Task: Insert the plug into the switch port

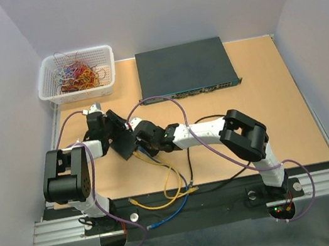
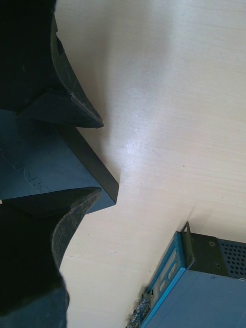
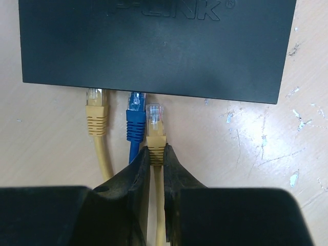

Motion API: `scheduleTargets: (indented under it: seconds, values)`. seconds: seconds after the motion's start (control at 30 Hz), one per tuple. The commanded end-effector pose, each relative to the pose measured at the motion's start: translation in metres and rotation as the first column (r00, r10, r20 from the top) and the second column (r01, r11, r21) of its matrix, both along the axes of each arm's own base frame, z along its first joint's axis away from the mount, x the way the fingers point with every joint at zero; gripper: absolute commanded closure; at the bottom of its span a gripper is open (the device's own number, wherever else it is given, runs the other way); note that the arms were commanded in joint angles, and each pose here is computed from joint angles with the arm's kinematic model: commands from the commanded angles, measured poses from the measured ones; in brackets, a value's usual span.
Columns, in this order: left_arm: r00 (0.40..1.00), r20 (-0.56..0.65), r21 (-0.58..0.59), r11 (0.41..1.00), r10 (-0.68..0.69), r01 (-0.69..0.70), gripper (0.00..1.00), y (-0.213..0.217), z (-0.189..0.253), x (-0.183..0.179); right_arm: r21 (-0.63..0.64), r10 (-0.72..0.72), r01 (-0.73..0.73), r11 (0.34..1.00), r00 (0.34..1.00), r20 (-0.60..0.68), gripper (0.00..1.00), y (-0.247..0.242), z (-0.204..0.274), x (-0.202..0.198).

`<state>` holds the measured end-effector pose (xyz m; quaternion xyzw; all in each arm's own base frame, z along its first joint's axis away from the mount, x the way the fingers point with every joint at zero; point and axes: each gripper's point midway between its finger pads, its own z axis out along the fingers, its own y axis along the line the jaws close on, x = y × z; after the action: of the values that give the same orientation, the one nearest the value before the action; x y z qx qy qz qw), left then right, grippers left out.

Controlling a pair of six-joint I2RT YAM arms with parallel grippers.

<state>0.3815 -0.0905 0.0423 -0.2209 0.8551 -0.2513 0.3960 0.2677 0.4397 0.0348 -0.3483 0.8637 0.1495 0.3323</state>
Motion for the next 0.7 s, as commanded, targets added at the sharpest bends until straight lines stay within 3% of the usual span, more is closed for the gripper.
scheduleTargets:
  seconds: [0.0,0.3,0.67]
  values:
    - [1.000,-0.003,0.006,1.000,0.001,-0.001,0.40,0.001,0.003,-0.003,0.063,0.002,-0.004,0.998,0.999,0.036,0.99,0.011,0.032,-0.001]
    - [1.000,-0.005,0.010,1.000,0.002,-0.002,0.41,0.002,0.002,-0.004,0.030,-0.088,0.085,0.996,0.991,0.103,1.00,0.001,0.033,0.018]
    - [1.000,-0.006,0.012,1.000,0.000,0.000,0.41,0.003,0.001,-0.004,0.027,-0.091,0.088,0.996,0.989,0.117,1.00,0.013,0.029,0.028]
